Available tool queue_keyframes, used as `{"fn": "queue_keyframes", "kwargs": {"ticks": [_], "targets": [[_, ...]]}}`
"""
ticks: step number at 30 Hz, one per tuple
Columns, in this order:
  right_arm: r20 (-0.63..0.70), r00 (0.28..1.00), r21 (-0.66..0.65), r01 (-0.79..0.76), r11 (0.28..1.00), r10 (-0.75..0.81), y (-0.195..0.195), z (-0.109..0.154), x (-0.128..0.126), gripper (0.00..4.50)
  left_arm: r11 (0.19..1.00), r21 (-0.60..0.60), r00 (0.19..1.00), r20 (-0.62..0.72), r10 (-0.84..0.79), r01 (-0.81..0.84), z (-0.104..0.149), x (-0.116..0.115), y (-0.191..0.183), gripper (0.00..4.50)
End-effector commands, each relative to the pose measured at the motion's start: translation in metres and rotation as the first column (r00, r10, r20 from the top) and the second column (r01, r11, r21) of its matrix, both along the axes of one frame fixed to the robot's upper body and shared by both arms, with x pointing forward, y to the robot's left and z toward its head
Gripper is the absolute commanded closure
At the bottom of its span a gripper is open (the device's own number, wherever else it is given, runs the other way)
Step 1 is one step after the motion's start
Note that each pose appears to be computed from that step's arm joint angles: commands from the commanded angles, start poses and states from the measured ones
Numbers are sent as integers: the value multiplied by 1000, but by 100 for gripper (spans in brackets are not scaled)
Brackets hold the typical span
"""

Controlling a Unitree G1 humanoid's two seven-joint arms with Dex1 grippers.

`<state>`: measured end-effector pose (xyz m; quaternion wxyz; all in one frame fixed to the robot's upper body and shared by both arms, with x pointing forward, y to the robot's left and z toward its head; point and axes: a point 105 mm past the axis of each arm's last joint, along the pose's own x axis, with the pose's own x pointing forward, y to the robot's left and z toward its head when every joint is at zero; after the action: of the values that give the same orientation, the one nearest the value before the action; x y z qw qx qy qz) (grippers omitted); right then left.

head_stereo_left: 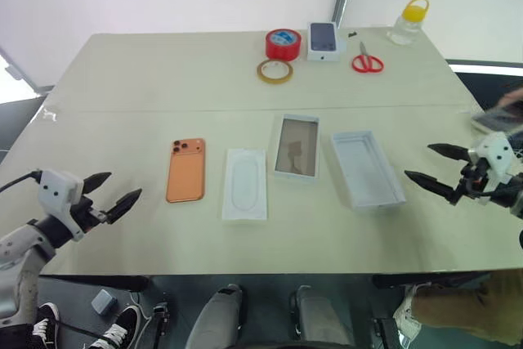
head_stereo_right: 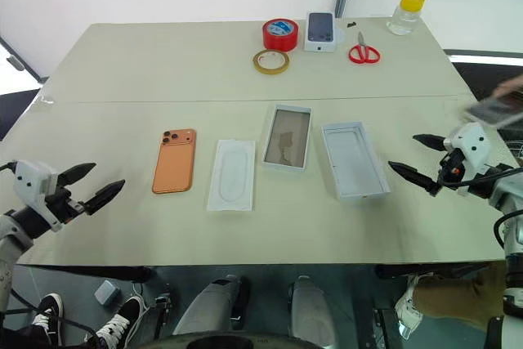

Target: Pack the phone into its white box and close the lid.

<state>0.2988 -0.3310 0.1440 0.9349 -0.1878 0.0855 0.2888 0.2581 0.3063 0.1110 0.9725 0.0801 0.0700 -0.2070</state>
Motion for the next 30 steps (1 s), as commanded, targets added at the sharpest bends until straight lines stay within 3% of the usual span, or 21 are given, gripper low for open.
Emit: {"fn": "queue_keyframes", "kwargs": {"ticks": [1,12,30], "targets": [[48,999,-17,-1,1000,2,-1,13,-1,0,1000,9,997,79,-2,1,21,0,2,4],[45,998,-19,-35,999,36,12,12,2,0,1000,25,998,63,-13,12,22,6,2,4],[47,993,-41,-103,994,105,29,14,5,0,997,10,997,17,-74,74,21,21,-29,4]]}}
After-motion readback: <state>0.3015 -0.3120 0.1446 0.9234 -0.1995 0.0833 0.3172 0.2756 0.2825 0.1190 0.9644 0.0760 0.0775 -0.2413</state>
